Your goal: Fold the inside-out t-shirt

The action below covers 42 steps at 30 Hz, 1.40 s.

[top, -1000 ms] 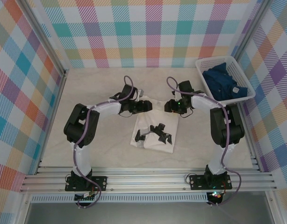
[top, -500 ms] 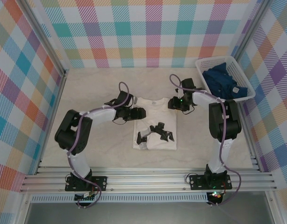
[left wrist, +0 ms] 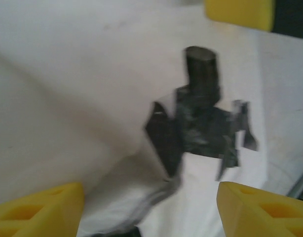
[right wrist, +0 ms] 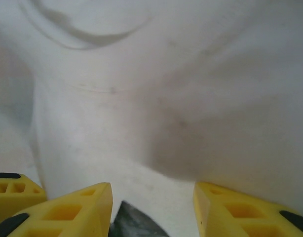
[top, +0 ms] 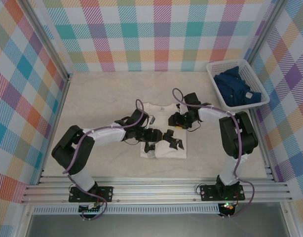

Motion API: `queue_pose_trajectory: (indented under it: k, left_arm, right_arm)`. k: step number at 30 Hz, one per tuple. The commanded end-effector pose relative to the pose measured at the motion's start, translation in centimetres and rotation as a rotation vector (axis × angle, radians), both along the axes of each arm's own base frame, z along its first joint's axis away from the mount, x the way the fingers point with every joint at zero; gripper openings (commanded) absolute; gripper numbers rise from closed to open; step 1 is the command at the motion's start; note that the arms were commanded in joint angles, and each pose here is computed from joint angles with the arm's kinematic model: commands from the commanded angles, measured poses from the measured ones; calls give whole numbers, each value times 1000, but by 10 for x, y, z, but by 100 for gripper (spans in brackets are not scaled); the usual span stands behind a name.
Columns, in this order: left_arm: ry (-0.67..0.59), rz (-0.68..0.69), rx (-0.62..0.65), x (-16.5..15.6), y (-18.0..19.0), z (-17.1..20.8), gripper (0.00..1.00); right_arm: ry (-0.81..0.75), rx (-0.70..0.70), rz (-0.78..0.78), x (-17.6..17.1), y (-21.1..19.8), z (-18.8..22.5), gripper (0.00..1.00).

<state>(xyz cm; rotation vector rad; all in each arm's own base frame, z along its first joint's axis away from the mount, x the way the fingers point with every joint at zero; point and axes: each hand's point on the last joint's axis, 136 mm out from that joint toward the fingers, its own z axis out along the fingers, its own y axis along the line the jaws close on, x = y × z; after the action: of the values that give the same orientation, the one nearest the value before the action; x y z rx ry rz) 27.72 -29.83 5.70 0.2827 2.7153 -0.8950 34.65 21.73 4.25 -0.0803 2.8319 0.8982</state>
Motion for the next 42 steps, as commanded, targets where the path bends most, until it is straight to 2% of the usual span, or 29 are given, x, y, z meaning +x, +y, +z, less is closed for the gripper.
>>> queue_pose_trajectory:
  k: [1,7,11,15,19,24,27,34,42]
  left_arm:
    - [38,34,94,-6,20,-21,70]
    - [114,60,243,-48,68,-43,63]
    - [113,57,266,-57,79,-37,60]
    - [13,101,194,-26,71,-4,62]
    - [-115,227,67,37,71,35,67]
    - [-146,310,60,106,82,32,71]
    - [-129,303,73,134,85,22,72]
    - [-105,224,62,169,73,7,76]
    - [-33,152,-10,168,53,-14,76]
  right_arm:
    - [54,-49,-46,-1,-12,-18,46]
    - [52,-122,-36,4,-23,-28,46]
    - [27,-97,-2,11,-16,-17,46]
    - [-62,-39,39,21,-6,16,48]
    - [-190,-73,26,37,-15,46,52]
    - [-210,-96,-136,77,-62,52,55]
    - [-204,-118,-181,98,-80,48,58]
    - [-137,-141,-125,118,-74,20,66]
    - [-72,-83,-9,117,-37,-5,69]
